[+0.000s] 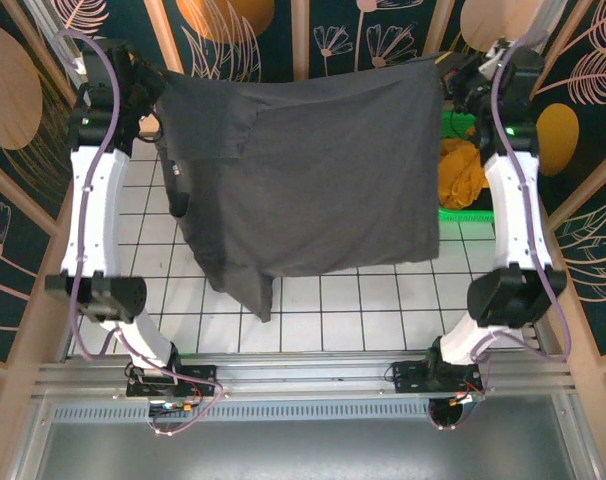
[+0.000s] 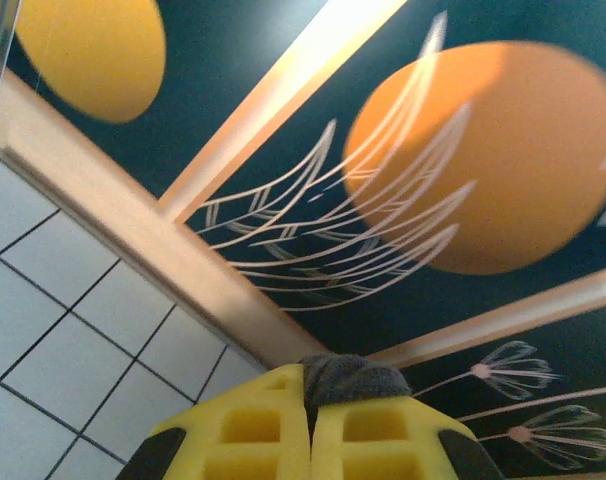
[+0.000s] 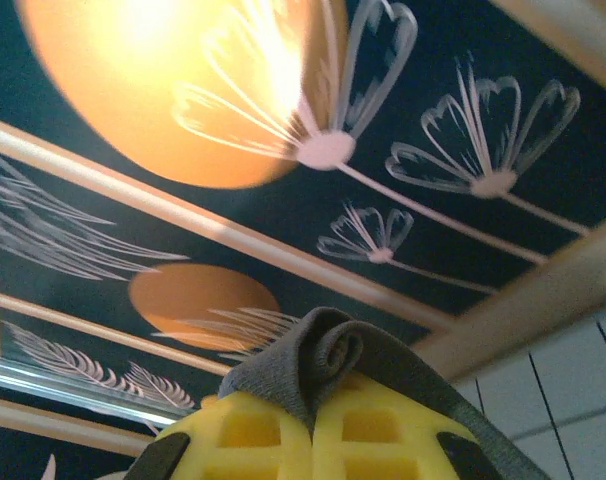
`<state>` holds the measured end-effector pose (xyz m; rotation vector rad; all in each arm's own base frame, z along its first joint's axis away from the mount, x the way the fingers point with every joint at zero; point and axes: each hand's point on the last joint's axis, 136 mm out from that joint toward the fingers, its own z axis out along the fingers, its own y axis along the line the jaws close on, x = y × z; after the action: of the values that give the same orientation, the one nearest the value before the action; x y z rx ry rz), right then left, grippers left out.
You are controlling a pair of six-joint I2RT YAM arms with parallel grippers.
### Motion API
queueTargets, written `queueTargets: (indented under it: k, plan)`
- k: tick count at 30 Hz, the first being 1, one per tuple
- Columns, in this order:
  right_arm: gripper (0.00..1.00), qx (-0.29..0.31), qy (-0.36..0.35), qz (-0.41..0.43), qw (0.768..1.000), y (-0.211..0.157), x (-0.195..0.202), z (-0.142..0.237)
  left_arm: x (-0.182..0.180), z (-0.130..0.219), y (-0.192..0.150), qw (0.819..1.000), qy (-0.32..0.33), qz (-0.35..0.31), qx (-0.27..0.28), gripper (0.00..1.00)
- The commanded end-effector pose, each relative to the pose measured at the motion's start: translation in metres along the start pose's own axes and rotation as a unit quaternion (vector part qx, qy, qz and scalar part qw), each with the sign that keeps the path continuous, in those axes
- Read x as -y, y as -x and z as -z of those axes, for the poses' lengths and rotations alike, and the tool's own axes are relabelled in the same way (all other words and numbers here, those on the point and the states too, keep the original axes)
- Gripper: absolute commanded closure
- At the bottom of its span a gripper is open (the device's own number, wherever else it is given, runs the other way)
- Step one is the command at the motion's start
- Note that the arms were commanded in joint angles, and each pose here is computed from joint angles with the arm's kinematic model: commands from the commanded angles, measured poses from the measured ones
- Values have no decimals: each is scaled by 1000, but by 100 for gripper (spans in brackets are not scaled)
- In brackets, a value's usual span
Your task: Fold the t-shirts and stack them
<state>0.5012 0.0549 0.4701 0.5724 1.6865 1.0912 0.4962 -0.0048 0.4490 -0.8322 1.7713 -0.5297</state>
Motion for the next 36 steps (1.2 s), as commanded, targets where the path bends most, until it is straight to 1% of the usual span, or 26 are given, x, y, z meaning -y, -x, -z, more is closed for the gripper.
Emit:
queueTargets:
  k: [1, 3, 5, 7, 9, 10, 12, 14, 16, 18, 20, 21, 22, 24, 25, 27, 30, 32, 34, 36]
  plan:
    - [100, 20, 65, 15, 998, 24, -56, 7, 28, 12, 55, 996, -69, 27, 43, 100]
    - [100, 31, 62, 20, 997, 37, -60, 3, 43, 23, 80, 992, -103, 29, 68, 100]
    - [100, 50, 59, 26, 997, 52, -66, 8, 57, 37, 98, 986, -142, 32, 84, 100]
    - [100, 68, 53, 26, 996, 64, -67, 19, 63, 54, 106, 982, -165, 37, 89, 100]
    - [100, 82, 40, 25, 996, 71, -62, 33, 66, 74, 109, 979, -174, 40, 93, 100]
    - [100, 89, 31, 25, 995, 72, -57, 42, 65, 86, 109, 980, -171, 40, 97, 100]
    - [100, 99, 1, 24, 995, 67, -41, 57, 53, 109, 106, 983, -145, 39, 107, 100]
    - [100, 110, -37, 20, 993, 55, -20, 76, 24, 122, 95, 989, -91, 41, 110, 100]
    - [100, 108, -89, -5, 990, 27, 24, 93, -19, 123, 71, 994, -20, 48, 99, 100]
    - [100, 90, -135, -31, 986, -11, 72, 105, -59, 122, 38, 995, 20, 58, 76, 99]
    - [100, 57, -190, -49, 979, -59, 124, 115, -100, 115, -1, 995, 56, 66, 45, 89]
    - [95, 36, -223, -59, 972, -86, 152, 122, -121, 111, -24, 995, 71, 69, 23, 80]
    - [78, 11, -249, -70, 966, -112, 179, 129, -144, 106, -48, 993, 92, 73, -2, 72]
    - [50, -32, -294, -86, 951, -153, 224, 143, -187, 98, -94, 986, 135, 79, -54, 59]
    - [41, -52, -321, -89, 941, -170, 244, 151, -208, 96, -116, 981, 157, 79, -79, 52]
    - [33, -89, -357, -88, 926, -192, 268, 163, -242, 97, -153, 970, 195, 82, -119, 42]
    - [32, -121, -393, -80, 908, -210, 285, 176, -274, 101, -191, 958, 222, 88, -161, 38]
    - [33, -121, -406, -71, 903, -214, 289, 184, -281, 104, -203, 954, 223, 93, -176, 37]
    - [34, -121, -406, -62, 904, -217, 288, 185, -285, 107, -212, 951, 225, 94, -189, 37]
    - [37, -130, -397, -52, 907, -223, 285, 178, -292, 108, -221, 947, 233, 88, -202, 39]
